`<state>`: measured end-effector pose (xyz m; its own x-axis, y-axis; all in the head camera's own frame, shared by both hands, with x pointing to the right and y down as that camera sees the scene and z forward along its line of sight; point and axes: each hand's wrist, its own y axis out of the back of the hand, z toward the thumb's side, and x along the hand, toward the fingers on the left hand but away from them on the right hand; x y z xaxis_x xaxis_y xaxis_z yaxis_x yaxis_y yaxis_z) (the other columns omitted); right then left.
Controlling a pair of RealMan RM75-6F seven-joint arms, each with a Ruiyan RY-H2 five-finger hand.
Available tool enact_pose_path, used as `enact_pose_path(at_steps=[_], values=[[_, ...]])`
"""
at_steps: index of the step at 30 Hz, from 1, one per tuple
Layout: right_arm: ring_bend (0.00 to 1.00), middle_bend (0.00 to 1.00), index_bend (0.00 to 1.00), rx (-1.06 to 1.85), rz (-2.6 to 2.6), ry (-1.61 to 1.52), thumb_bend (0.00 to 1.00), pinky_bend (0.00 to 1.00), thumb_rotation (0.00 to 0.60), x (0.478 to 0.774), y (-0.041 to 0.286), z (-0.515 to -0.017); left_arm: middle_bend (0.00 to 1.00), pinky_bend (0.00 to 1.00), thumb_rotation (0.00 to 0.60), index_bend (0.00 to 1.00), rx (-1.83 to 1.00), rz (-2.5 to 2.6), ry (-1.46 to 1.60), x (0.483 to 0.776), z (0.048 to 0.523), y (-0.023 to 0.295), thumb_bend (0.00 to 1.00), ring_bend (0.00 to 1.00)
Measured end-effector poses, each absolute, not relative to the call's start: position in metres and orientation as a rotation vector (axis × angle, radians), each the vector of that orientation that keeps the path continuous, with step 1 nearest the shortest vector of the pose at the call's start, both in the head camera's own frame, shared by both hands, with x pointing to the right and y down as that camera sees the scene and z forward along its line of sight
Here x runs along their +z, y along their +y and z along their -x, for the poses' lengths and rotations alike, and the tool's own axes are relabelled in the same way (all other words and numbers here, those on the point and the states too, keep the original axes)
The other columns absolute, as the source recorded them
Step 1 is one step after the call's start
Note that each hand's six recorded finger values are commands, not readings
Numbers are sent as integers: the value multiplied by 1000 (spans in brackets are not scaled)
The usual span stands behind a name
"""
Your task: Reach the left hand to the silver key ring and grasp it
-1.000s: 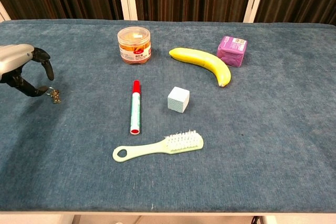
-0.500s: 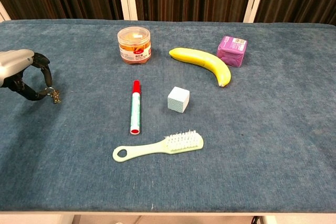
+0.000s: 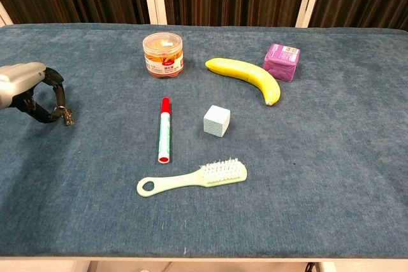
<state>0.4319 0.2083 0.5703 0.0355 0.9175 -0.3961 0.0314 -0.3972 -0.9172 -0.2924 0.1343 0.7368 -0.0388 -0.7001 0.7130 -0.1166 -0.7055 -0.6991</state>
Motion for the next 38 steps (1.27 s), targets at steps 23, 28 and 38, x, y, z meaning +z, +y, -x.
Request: enact_pose_path(at_steps=[23, 28, 38], values=[[51, 78, 74, 1461, 1555, -995, 154, 107, 600, 570, 209, -431, 181, 97, 600, 615, -1673, 1814, 871, 694, 273, 113, 481, 15], [51, 78, 74, 1461, 1554, -996, 154, 107, 600, 570, 209, -431, 181, 97, 600, 615, -1584, 1814, 865, 650, 259, 94, 478, 16], [51, 78, 74, 1459, 1551, -991, 154, 108, 600, 570, 209, -431, 181, 97, 600, 615, -1415, 1764, 768, 564, 220, 58, 471, 15]])
